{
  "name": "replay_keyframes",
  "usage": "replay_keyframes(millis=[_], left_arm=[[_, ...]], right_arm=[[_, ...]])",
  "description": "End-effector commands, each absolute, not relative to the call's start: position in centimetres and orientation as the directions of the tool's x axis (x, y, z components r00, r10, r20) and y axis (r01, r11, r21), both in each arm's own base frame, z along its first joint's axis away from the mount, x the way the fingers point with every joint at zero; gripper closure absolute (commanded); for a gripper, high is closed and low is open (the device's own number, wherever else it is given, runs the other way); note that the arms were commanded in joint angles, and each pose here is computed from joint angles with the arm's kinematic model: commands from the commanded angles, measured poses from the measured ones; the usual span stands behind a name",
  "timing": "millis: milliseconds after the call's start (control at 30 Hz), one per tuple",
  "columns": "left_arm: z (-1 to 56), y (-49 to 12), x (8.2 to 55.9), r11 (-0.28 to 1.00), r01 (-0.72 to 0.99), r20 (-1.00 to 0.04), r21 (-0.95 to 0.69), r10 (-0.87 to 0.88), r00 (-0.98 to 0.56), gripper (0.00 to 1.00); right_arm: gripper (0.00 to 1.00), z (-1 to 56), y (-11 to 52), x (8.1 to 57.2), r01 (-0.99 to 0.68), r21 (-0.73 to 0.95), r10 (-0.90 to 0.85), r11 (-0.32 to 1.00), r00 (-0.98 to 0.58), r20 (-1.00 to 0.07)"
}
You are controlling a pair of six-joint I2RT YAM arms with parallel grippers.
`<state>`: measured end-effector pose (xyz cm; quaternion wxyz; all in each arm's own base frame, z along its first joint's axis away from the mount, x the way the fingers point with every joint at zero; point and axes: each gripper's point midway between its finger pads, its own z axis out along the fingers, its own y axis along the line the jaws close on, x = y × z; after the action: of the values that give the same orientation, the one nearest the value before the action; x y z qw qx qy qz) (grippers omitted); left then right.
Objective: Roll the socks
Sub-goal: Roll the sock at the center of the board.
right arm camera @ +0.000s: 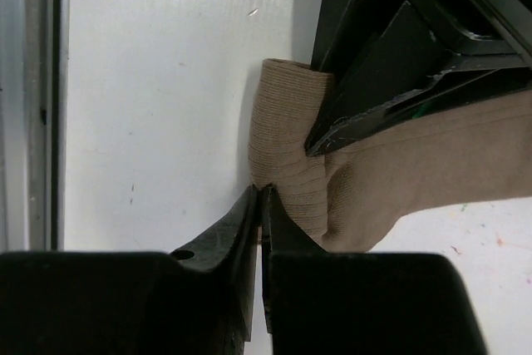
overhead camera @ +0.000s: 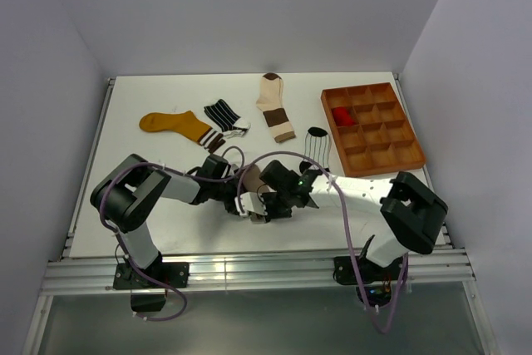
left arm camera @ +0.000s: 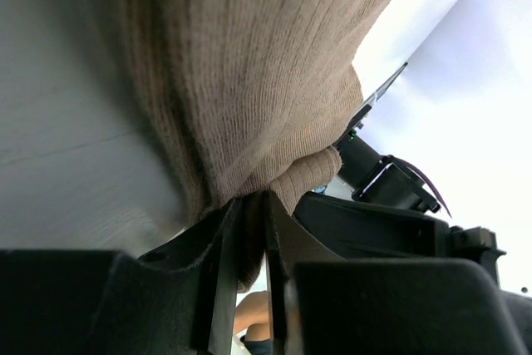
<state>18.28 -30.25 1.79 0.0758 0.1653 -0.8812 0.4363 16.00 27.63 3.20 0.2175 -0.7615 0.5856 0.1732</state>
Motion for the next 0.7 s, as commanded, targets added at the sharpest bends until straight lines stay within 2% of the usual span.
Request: replay_keyframes(millis=[0, 400, 633, 667], left_arm=[[-1.3, -28.2, 17.4, 0.639, -0.389, 0.263, -0.664, -0.287, -0.921, 0.77], [-1.5, -28.0, 17.6, 0.649, -0.351, 0.220, -0.675, -0.277, -0.935, 0.75], [-1.1, -27.8, 17.9, 0.664, -0.304, 0.160, -0.683, -0.270, -0.949, 0.67], [-1.1, -27.7, 17.9, 0.670, -0.287, 0.143, -0.685, -0.262, -0.954, 0.65]], right_arm=[[0.96, 3.1, 26.3, 13.7, -0.965, 0.083, -0.842, -0.250, 0.174, -0.510], [0.97, 3.6, 25.9, 14.9, -0.939, 0.290, -0.866, -0.185, 0.016, -0.500], [0.97, 3.9, 26.4, 15.2, -0.902, 0.396, -0.875, -0.170, -0.047, -0.482], [0.97, 3.5, 25.9, 14.7, -0.883, 0.442, -0.890, -0.160, -0.065, -0.452]])
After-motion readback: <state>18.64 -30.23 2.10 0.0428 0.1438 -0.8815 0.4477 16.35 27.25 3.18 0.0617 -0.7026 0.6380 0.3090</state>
